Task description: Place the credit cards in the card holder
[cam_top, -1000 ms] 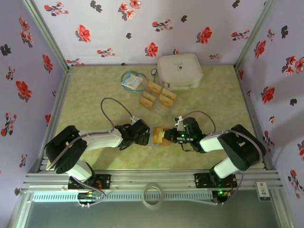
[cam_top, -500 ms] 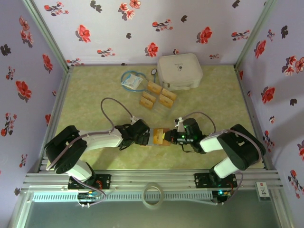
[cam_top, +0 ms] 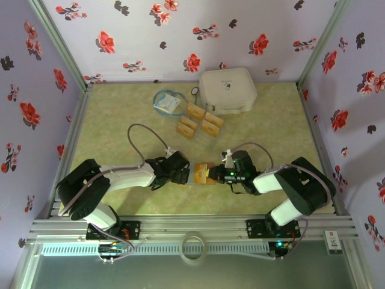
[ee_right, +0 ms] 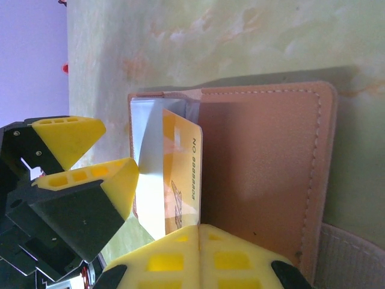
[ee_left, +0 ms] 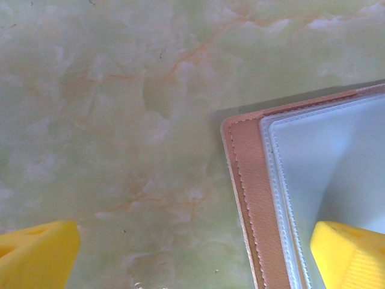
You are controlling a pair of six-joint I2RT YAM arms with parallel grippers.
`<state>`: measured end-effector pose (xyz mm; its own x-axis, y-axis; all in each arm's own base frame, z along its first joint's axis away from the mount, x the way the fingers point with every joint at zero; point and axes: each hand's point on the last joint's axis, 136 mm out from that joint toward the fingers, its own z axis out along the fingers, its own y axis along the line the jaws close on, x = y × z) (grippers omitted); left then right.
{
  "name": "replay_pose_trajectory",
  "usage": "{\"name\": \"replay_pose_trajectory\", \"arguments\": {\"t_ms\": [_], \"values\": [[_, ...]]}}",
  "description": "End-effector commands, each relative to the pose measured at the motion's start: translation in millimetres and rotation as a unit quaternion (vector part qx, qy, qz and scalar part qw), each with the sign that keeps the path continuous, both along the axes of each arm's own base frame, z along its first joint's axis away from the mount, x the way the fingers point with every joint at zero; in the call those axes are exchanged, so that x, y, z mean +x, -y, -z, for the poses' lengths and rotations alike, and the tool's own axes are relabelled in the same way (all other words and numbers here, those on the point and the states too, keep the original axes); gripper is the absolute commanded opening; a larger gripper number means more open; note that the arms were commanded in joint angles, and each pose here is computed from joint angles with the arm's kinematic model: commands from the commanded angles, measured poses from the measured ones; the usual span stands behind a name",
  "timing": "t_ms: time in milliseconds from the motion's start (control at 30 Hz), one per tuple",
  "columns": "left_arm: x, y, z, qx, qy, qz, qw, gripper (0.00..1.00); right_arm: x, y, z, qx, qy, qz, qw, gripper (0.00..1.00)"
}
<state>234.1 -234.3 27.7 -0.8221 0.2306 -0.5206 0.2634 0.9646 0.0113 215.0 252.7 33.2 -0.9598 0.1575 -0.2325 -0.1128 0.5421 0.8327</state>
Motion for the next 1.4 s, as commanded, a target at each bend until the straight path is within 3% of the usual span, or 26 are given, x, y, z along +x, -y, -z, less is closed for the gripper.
{"name": "replay_pose_trajectory", "arguments": {"t_ms": [0,1367], "values": [[-12.4,-14.4,13.3,0.035,-0.018,0.003,0.999,1.0,-5.2,3.3,3.6,-0.004,0.001,-0.007,1.0,0.0],[-14.3,-14.5,15.8,0.033,-0.019,0.0,0.999,1.0,6.2,-15.5,2.8,0.01,-0.008,-0.022,1.0,0.0]]}}
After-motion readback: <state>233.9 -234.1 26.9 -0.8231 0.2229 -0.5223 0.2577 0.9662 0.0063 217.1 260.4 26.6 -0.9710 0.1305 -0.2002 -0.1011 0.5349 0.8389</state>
